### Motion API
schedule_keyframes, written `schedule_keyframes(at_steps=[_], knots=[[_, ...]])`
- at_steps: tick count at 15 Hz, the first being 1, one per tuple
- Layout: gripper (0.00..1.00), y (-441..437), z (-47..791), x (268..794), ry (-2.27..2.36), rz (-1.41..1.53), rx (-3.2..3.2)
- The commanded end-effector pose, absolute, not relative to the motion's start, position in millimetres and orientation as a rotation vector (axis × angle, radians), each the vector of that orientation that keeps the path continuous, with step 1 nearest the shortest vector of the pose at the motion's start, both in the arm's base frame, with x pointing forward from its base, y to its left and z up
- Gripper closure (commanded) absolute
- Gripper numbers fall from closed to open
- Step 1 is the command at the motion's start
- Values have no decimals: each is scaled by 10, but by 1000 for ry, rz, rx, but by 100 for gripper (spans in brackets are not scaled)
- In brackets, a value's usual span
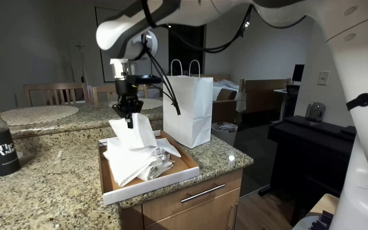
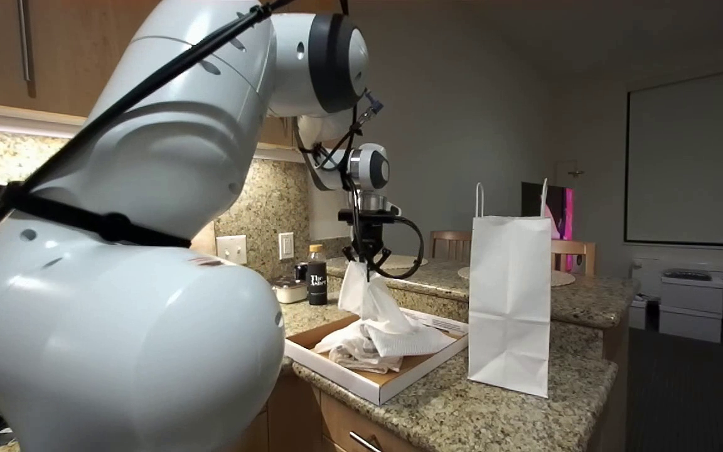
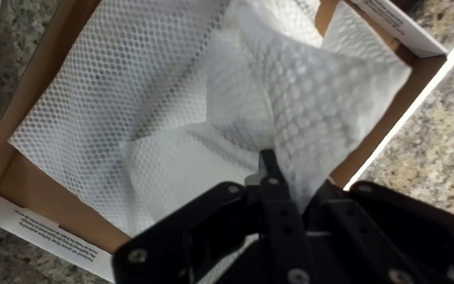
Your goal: Put one towel in the paper bag.
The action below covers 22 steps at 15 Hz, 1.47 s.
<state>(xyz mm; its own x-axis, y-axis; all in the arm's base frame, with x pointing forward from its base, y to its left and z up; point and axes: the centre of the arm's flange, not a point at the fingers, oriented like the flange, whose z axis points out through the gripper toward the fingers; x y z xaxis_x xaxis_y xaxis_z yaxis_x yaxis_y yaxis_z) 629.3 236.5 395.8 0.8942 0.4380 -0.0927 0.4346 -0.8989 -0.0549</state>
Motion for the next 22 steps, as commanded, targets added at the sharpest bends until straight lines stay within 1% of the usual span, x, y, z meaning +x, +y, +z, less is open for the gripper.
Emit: schedule_keyframes(at_steps=[1, 5, 11, 16, 22], knots=[[92, 1936, 4381, 6199, -763, 189, -2818], [91, 1717, 4919, 6014, -865, 207, -2591], [93, 1627, 6084, 5425, -968, 219, -2429], [93, 1084, 6955, 4983, -909, 48, -2469], [93, -60, 7812, 4690, -695, -278, -2571]])
